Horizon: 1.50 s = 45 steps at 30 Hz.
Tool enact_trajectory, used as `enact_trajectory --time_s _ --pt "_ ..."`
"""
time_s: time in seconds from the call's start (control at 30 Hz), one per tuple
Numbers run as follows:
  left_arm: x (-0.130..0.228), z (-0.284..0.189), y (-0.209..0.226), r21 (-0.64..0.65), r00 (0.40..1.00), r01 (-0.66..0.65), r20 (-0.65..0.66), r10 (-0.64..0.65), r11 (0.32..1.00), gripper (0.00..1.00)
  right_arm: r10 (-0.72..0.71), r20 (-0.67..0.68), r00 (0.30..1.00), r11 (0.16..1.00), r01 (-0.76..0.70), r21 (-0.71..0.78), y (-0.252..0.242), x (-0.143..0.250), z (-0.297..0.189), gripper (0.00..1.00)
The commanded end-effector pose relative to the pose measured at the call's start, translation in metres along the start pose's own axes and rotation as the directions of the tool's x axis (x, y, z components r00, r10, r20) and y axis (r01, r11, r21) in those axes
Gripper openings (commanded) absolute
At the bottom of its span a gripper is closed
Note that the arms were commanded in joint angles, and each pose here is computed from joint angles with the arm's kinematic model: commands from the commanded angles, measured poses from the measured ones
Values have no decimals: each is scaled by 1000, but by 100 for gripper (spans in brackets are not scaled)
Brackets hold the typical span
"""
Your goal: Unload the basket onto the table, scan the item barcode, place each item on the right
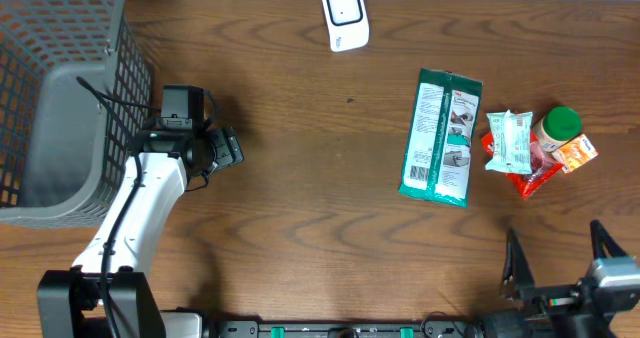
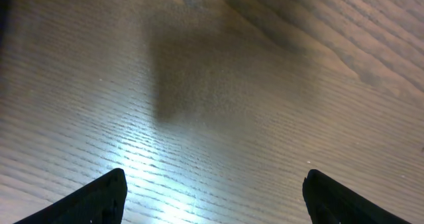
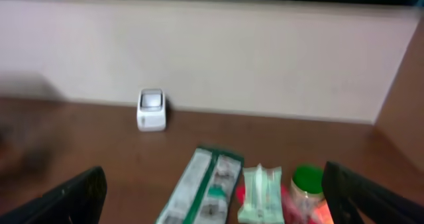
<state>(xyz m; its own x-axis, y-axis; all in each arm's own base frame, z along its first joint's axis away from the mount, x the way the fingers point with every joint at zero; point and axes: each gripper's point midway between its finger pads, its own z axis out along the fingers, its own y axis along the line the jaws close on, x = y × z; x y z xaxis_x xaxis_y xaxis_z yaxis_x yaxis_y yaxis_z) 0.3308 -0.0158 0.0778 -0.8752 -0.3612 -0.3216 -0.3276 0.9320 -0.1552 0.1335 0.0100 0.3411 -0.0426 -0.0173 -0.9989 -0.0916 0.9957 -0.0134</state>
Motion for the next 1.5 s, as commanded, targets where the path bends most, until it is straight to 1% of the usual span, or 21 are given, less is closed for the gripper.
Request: enact_trajectory --time_s 0.0,0.1,0.2,0.33,0.43,0.63,0.67,0.83,0.97,1.07,1.3,1.47 --pt "4 3 6 -20 1000 -2 -11 1 1000 86 -1 60 998 1000 1 -11 2 13 9 99" --pt "4 3 6 -20 1000 -2 -11 2 1000 86 3 109 994 1000 -1 -23 6 11 27 99" --pt "4 3 6 -20 1000 -2 -11 1 1000 86 11 212 977 999 0 -51 12 3 41 99" --pt "4 3 6 -20 1000 -2 -11 2 1000 86 25 368 929 998 -2 -63 15 -8 56 99" --pt "4 3 6 -20 1000 -2 -11 2 1000 86 32 452 891 997 1 -72 18 -1 66 99" --pt "4 3 6 -20 1000 -2 -11 2 1000 86 70 482 873 995 -28 -93 19 24 79 99" --pt "4 3 6 -20 1000 -2 -11 1 1000 86 74 480 874 995 -32 -95 20 35 83 99" --pt "4 3 6 -20 1000 -2 -11 2 1000 86 69 412 908 995 -35 -88 20 70 98 99" --pt "4 3 6 -20 1000 -2 -11 2 1000 86 57 274 960 997 -38 -74 19 104 110 99" --pt "4 3 6 -20 1000 -2 -11 1 1000 86 48 167 985 998 -41 -45 13 130 117 99" --pt "4 3 6 -20 1000 -2 -11 1 1000 86 42 -31 999 998 -41 41 -2 180 120 99" --pt "4 3 6 -20 1000 -2 -11 2 1000 86 42 -26 999 998 -41 40 -2 178 120 99"
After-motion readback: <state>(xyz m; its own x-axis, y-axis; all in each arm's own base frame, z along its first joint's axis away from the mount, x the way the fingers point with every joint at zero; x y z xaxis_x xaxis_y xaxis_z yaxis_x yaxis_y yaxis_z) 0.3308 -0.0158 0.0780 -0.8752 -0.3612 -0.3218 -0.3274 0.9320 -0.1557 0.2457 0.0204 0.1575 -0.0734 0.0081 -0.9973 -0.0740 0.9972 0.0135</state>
